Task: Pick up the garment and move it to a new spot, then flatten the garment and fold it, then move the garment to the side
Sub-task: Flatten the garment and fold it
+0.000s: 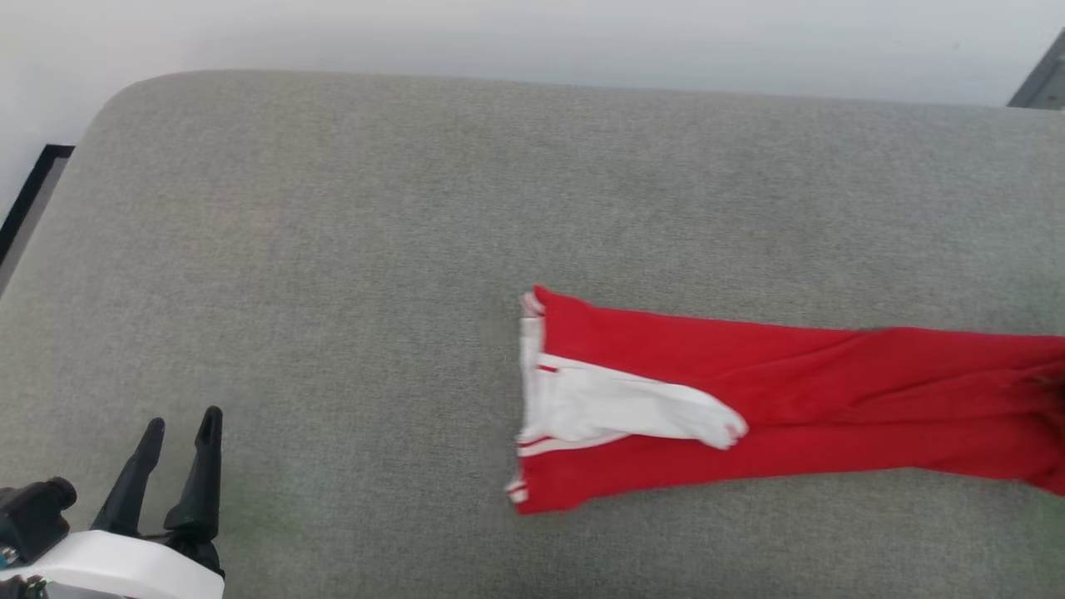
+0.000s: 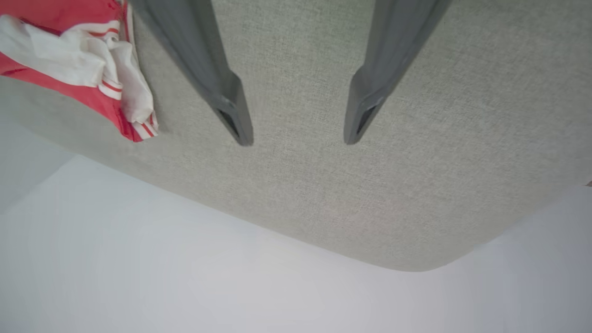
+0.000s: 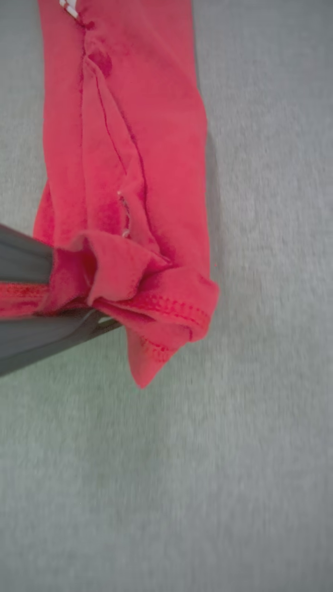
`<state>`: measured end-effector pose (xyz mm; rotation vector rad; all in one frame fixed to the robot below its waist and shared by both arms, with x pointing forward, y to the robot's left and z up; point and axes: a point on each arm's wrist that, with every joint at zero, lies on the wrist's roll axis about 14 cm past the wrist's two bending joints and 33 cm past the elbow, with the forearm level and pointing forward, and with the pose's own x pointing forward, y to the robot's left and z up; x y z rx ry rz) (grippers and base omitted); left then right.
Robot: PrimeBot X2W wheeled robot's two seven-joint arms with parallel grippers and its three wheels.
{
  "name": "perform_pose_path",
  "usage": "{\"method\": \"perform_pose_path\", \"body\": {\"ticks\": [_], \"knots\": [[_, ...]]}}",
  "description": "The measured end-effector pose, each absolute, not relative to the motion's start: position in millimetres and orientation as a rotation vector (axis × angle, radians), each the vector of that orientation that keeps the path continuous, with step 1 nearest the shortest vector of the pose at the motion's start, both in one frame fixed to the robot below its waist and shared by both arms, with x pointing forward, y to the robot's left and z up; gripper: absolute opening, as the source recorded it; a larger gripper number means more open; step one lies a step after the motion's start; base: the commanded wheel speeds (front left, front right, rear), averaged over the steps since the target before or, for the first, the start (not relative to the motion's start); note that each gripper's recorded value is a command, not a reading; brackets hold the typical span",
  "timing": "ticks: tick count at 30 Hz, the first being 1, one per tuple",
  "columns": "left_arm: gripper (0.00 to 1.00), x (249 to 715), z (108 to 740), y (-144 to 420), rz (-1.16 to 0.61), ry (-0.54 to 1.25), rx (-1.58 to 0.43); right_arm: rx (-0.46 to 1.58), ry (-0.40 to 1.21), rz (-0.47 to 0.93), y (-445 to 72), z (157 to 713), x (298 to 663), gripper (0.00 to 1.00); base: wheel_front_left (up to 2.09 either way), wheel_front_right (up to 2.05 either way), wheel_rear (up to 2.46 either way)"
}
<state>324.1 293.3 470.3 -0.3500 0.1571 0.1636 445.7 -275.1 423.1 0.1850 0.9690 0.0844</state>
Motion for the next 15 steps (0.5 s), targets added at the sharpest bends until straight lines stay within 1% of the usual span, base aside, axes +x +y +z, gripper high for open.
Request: {"method": "perform_pose_path", "body": {"ticks": [2, 5, 9, 15], "knots": [[1.0, 326, 471, 291, 0.152, 0.152, -0.345, 0.16, 0.969, 0.043, -290, 425, 444, 0.0, 0.0, 0.0, 0.0], [1.0, 328, 472, 288, 0.142, 0.143, -0.351, 0.165, 0.957, 0.06, -285, 430, 445, 0.0, 0.0, 0.0, 0.0], [1.0, 327, 471, 285, 0.135, 0.141, -0.356, 0.138, 0.9, 0.152, -259, 448, 452, 0.0, 0.0, 0.0, 0.0], [1.0, 321, 473, 286, 0.142, 0.136, -0.361, 0.066, 0.86, 0.388, -180, 461, 440, 0.0, 0.0, 0.0, 0.0]]}}
